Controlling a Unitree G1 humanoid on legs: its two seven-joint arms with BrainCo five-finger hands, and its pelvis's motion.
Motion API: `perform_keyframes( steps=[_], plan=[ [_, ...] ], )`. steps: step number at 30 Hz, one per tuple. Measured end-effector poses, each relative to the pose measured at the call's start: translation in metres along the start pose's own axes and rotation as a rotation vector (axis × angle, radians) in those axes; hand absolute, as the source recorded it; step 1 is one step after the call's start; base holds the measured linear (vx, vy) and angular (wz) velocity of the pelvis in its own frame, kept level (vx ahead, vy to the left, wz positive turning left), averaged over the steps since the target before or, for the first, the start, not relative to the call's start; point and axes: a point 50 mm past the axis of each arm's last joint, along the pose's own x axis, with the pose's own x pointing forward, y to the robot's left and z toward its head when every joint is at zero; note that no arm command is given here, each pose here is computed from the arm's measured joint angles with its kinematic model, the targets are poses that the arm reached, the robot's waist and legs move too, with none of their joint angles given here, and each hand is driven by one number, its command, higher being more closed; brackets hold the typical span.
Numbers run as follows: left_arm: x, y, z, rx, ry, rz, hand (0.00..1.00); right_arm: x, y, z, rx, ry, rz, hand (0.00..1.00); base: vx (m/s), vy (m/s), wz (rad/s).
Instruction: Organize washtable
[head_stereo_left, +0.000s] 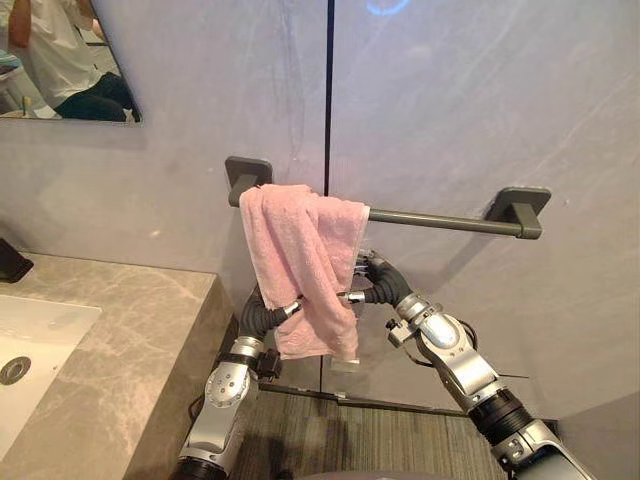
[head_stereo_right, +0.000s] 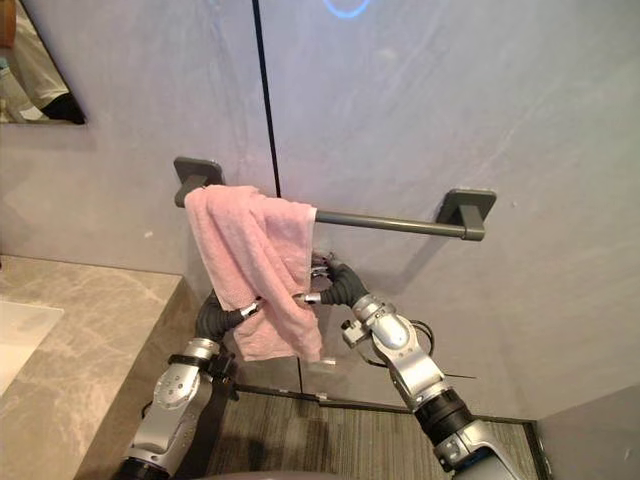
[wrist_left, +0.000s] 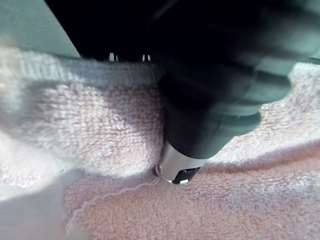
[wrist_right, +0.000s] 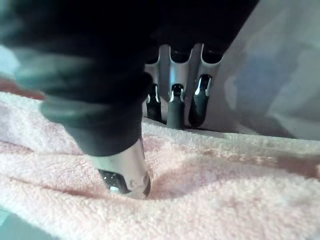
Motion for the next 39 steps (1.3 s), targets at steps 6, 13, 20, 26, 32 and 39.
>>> perform_keyframes(
  steps=[6,13,20,26,32,39],
  plan=[
    [0.000,0.000,0.000,0.000,0.000,0.000,1.00,0.006,0.003,0.005,-0.004,-0.019,0.021,1.00,0.00,0.000,0.02],
    [0.000,0.000,0.000,0.000,0.000,0.000,1.00,0.008,0.005,0.006,0.019,-0.029,0.021,1.00,0.00,0.000,0.00],
    [0.000,0.000,0.000,0.000,0.000,0.000,1.00,0.008,0.005,0.006,0.020,-0.031,0.021,1.00,0.00,0.000,0.00],
    [0.000,0.001,0.000,0.001,-0.001,0.004,1.00,0.009,0.005,0.007,0.028,-0.033,0.015,1.00,0.00,0.000,0.00],
    [0.000,0.006,0.002,0.001,-0.009,0.027,1.00,0.005,0.004,0.005,0.076,-0.048,-0.038,1.00,0.00,0.000,0.00],
    [0.002,0.009,0.011,-0.012,-0.052,0.056,1.00,-0.002,-0.003,0.008,0.122,-0.083,-0.117,1.00,0.00,0.000,0.00]
  ],
)
